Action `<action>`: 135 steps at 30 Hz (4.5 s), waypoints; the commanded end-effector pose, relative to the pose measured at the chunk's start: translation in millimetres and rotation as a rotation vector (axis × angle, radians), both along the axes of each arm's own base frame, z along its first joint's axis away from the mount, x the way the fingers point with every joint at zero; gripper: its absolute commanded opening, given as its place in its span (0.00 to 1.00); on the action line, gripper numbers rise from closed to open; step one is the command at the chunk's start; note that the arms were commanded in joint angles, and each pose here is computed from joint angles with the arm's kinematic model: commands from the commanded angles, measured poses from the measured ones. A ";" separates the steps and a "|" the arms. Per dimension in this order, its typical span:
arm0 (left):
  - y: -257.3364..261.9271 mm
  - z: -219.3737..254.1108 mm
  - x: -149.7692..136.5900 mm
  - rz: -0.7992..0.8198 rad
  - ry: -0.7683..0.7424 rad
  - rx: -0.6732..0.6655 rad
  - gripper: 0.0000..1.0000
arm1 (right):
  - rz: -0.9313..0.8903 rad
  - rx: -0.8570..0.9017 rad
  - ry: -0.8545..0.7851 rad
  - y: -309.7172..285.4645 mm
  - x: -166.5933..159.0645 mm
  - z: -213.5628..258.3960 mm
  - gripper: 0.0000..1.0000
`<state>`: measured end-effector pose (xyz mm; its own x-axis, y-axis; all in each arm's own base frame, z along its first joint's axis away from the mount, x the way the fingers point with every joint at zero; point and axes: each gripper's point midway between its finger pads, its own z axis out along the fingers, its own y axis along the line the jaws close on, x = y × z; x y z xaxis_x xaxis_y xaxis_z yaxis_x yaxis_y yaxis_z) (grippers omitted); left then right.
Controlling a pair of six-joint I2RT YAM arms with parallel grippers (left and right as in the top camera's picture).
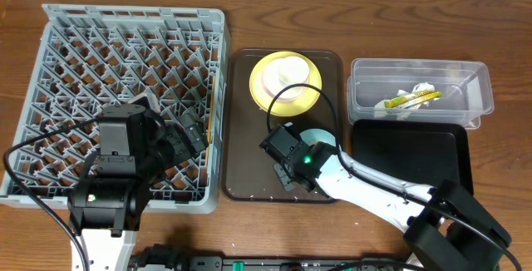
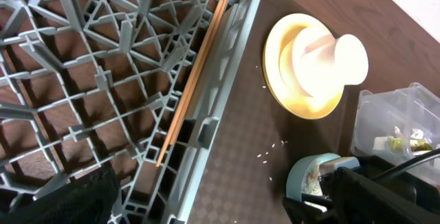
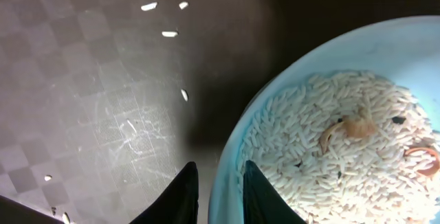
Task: Sort waste into correct bins and load items into the dishwasher
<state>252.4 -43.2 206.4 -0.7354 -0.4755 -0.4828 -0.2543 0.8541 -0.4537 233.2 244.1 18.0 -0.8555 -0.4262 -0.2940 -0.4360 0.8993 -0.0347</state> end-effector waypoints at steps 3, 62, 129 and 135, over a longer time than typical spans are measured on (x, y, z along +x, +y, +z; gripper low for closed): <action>2.0 5.4 1.7 0.012 -0.013 0.000 0.99 | -0.017 0.007 0.008 -4.2 0.8 0.4 0.05; 2.0 5.4 1.7 0.012 -0.013 0.000 0.99 | -0.613 1.129 0.060 -222.3 44.6 122.5 0.01; 2.0 5.4 1.7 0.012 -0.013 0.000 0.99 | -0.576 1.546 -0.032 -241.3 45.1 155.3 0.01; 2.0 5.4 1.7 0.012 -0.013 0.000 0.99 | -0.599 1.534 -0.026 -242.5 46.7 152.4 0.01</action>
<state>252.4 -43.2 206.4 -0.7354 -0.4755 -0.4828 -0.2543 0.8541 -0.4537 277.3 1.6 168.9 -0.7723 0.6304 -0.0790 -0.0271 0.0916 0.9954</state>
